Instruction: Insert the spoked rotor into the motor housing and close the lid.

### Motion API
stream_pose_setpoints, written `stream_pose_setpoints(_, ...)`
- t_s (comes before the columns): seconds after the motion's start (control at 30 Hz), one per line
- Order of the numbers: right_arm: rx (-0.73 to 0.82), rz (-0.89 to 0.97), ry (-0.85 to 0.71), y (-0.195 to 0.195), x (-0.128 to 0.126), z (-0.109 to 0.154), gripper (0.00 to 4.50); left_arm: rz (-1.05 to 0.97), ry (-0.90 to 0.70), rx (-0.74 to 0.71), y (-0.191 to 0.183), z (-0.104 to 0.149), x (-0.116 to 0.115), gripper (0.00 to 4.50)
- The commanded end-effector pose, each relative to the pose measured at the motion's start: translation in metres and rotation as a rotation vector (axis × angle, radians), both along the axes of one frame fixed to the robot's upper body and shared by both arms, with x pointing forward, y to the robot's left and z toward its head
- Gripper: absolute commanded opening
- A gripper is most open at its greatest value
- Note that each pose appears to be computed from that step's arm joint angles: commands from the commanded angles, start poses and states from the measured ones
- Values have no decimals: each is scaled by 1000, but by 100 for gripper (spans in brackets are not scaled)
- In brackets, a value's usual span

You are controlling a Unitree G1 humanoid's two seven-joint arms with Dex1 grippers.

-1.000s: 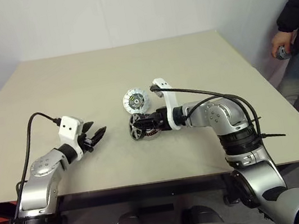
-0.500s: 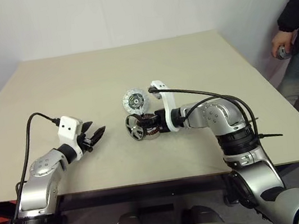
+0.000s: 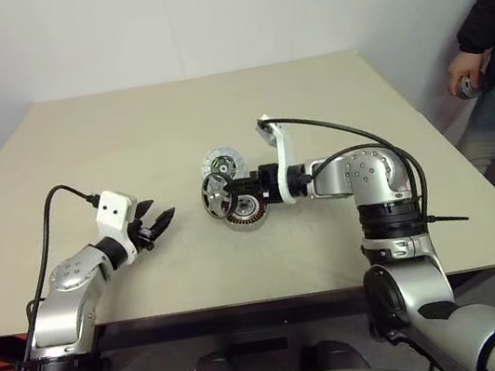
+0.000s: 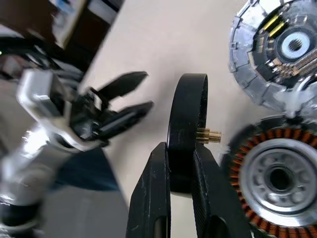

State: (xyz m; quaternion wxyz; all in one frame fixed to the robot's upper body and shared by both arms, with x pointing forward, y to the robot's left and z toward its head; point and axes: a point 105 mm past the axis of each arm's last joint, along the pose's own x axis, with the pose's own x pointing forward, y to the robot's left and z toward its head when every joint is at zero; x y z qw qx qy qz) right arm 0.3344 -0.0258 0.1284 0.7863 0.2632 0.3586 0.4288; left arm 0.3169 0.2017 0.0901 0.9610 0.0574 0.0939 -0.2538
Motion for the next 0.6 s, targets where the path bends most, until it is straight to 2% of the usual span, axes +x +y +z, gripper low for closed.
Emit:
stream_pose_setpoints(0.03, 41, -11, 37, -2, 2, 6, 26, -10, -60, 7, -2, 16, 3, 289)
stream_pose_setpoints(0.27, 31, -105, 180, -22, 8, -25, 26, -12, -58, 7, -2, 15, 3, 289)
stream_pose_setpoints(0.6, 142, -174, 265, -30, 21, -19, 26, -19, -47, 19, -3, 12, 3, 289)
